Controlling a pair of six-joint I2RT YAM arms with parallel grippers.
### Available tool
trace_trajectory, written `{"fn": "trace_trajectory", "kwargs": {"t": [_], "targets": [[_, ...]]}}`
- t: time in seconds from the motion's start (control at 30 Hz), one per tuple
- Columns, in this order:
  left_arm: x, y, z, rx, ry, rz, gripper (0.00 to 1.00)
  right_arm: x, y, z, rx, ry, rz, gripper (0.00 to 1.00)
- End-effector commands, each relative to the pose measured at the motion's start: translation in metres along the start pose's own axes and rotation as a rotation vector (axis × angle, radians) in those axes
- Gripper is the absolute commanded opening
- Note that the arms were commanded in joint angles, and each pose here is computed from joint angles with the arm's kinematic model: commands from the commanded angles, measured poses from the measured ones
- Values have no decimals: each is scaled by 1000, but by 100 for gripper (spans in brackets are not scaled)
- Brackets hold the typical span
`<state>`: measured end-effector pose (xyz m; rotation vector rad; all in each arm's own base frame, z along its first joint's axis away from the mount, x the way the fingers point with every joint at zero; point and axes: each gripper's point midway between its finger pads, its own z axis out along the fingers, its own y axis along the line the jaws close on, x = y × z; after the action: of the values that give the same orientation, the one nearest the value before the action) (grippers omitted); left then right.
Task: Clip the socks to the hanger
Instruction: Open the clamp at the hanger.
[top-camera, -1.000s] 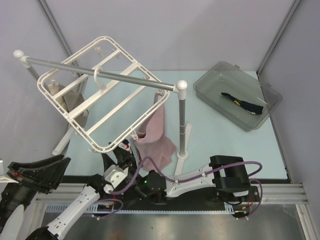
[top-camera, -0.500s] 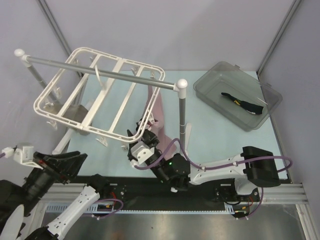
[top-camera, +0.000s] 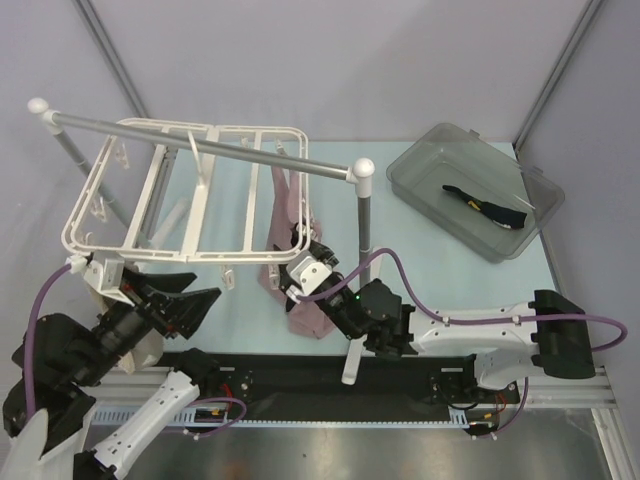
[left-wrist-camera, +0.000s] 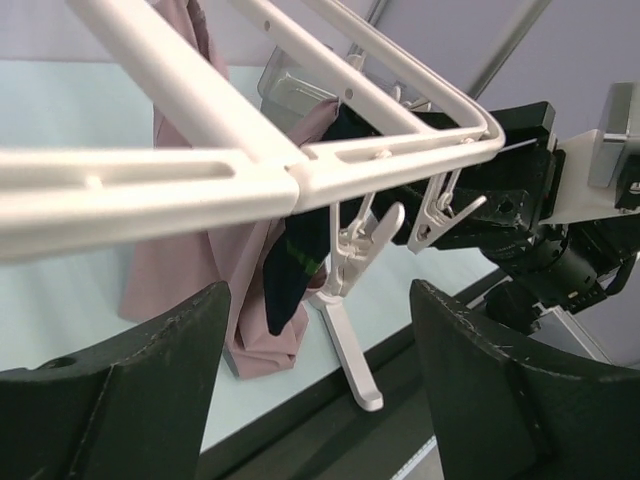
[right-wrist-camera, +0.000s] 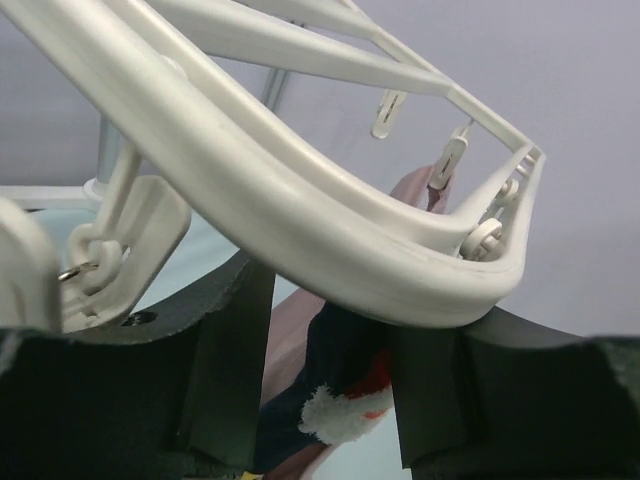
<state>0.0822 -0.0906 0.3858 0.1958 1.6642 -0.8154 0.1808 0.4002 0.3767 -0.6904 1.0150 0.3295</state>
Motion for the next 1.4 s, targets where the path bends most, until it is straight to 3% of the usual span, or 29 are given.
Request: {"fn": "trace_trajectory", "kwargs": {"t": [0.0, 0.27, 0.5, 0.63, 0.77, 0.9, 1.07, 1.37], "targets": [[-16, -7, 18, 47, -51, 65, 79, -4, -14, -1, -13, -8, 54, 50], [-20, -19, 36, 161, -119, 180, 90, -6, -18, -1, -48, -17, 50, 49], [-20, -14, 55, 148, -134, 199, 89, -5, -19, -2, -54, -20, 59, 49], [-23, -15, 61, 146, -127, 172, 74, -4, -18, -4, -61, -15, 59, 49], [-24, -9, 64, 86, -80, 101, 51, 1, -16, -7, -83, 13, 58, 50], [-20, -7, 72, 52, -19, 29, 36, -4, -11, -13, -118, 17, 68, 52], [-23, -11, 70, 53, -18, -22, 26, -15, 7, -27, -193, 37, 64, 56], [-22, -13, 64, 55, -10, -51, 23, -22, 65, -62, -378, 78, 80, 70]]}}
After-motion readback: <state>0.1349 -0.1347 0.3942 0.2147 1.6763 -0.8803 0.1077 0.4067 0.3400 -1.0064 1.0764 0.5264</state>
